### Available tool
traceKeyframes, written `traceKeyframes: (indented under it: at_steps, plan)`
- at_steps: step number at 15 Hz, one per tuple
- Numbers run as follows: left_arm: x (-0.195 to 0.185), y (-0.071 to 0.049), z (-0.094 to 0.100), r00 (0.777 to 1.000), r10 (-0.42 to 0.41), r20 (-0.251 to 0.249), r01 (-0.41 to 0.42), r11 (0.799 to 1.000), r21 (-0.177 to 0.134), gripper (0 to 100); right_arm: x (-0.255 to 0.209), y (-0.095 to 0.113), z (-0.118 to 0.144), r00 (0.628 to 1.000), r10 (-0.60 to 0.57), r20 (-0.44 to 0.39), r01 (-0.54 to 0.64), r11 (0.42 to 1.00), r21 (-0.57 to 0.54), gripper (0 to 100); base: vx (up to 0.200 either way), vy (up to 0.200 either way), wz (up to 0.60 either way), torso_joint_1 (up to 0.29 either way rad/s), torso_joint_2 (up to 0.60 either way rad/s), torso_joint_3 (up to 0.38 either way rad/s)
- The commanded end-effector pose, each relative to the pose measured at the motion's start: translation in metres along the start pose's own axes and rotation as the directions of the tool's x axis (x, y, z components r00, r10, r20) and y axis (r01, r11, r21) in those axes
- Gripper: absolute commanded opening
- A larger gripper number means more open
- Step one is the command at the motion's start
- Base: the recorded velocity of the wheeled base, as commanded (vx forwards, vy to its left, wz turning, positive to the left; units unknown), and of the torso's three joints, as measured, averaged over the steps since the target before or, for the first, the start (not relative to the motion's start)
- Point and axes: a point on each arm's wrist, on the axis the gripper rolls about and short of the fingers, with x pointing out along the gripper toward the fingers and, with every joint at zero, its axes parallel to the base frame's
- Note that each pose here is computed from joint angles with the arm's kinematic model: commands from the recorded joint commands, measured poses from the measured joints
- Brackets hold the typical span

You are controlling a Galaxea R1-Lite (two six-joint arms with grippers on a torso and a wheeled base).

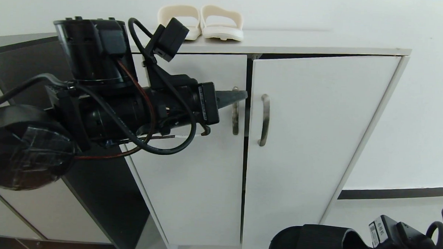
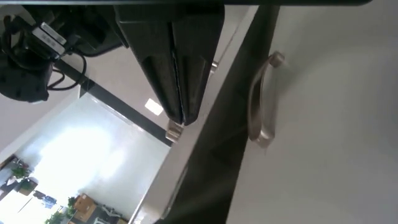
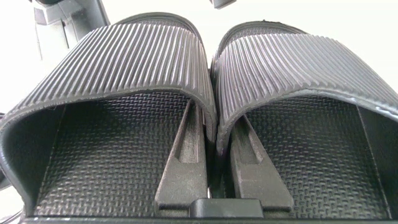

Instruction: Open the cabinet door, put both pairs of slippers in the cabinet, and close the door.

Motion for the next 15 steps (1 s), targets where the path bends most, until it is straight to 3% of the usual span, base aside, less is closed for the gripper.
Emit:
traceKeyframes:
  at_steps: [1, 9, 15]
  plan:
    - [0.017, 0.008, -0.001, 1.000, 0.002, -0.003, -0.002, 1.000, -0.015, 0, 0.000, 0.000, 0.000, 1.000, 0.000, 0.001, 0.000, 1.000, -0.001, 0, 0.000, 0.000, 0.00, 0.000, 0.00, 0.000]
    - [0.048, 0.022, 0.002, 0.999, 0.030, 0.024, -0.030, 1.000, -0.007, 0, 0.000, 0.000, -0.001, 1.000, 0.001, -0.003, -0.001, 1.000, 0.001, 0, 0.000, 0.000, 0.00, 0.000, 0.00, 0.000]
    - [0.042, 0.009, 0.006, 0.999, 0.004, 0.032, -0.003, 1.000, -0.024, 0, 0.001, 0.001, -0.002, 1.000, 0.003, -0.011, -0.003, 1.000, 0.001, 0, 0.000, 0.000, 0.00, 0.000, 0.00, 0.000]
